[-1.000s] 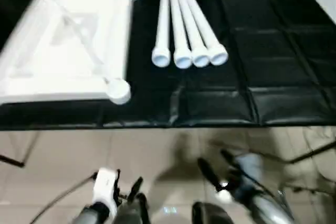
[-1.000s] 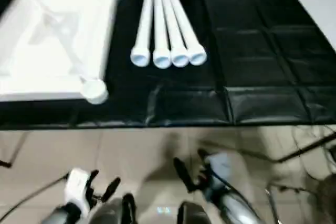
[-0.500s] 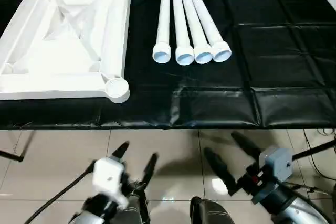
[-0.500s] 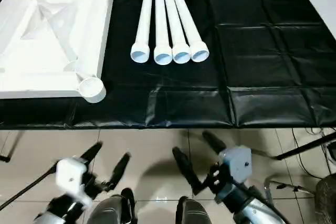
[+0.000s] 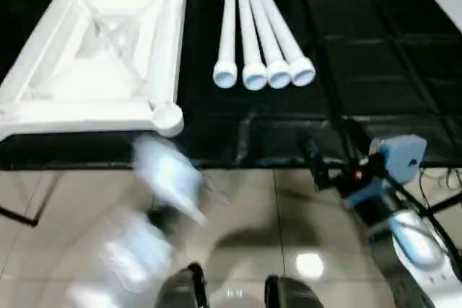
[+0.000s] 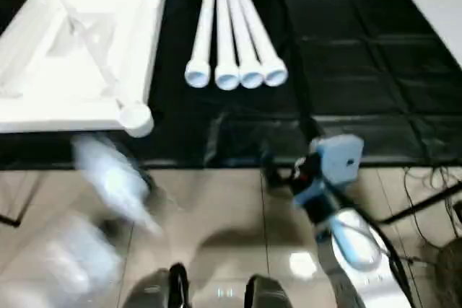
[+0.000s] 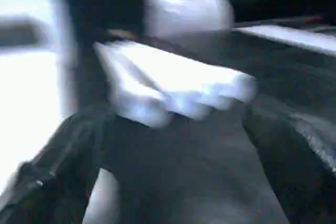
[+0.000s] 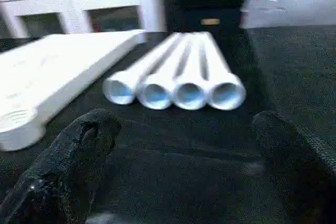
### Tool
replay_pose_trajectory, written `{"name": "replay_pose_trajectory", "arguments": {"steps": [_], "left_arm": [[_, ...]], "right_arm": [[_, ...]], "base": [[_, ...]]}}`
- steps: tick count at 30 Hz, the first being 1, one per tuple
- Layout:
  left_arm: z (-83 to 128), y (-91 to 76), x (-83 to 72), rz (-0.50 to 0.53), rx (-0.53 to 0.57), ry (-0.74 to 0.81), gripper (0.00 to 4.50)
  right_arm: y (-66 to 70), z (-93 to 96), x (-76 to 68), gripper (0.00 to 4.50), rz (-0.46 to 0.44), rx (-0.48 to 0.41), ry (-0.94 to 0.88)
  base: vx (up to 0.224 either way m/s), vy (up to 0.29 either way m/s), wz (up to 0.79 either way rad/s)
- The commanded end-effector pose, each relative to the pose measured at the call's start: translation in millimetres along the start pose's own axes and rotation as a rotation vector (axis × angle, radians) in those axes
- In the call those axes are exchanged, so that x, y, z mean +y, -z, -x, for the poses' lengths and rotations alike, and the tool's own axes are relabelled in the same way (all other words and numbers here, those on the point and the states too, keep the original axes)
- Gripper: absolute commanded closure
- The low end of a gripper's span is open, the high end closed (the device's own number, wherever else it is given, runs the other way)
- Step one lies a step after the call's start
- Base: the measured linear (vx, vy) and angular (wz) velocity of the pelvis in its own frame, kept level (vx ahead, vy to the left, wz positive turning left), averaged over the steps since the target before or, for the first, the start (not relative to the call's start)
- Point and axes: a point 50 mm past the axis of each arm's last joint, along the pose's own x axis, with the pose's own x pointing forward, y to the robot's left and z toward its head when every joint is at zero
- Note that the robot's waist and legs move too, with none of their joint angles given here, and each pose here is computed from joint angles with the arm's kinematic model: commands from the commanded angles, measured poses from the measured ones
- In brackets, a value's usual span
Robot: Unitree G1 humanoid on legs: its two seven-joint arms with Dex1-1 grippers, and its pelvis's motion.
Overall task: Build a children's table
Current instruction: Move to table
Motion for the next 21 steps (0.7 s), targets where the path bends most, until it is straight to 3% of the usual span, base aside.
{"name": "replay_pose_trajectory", "arguments": {"steps": [1,6,10,20,21], "left_arm": [[3.7,12.5,3.5,0.008,0.084,-0.042,0.02],[2.7,22.5,15.6,-0.027,0.155,-0.169,0.02],[4.6,25.8,16.5,-0.005,0.199,-0.161,0.02],[8.1,29.0,15.4,0.015,0.22,-0.152,0.02],[19.7,38.9,0.3,0.065,0.282,-0.129,0.02]], "right_arm": [[8.0,-2.0,2.0,0.0,-0.015,0.022,0.01],[14.5,-6.4,8.4,0.0,-0.101,0.066,-0.056],[15.9,-13.2,4.9,0.0,-0.025,0.098,-0.028],[15.9,-14.0,6.7,0.0,-0.011,0.105,-0.045],[21.2,-20.6,7.2,0.0,0.017,0.13,-0.013]], "base": [[-0.018,0.06,-0.08],[0.046,0.211,0.0],[-0.032,0.172,0.09],[-0.12,0.109,-0.02],[-0.078,0.042,-0.09]]}}
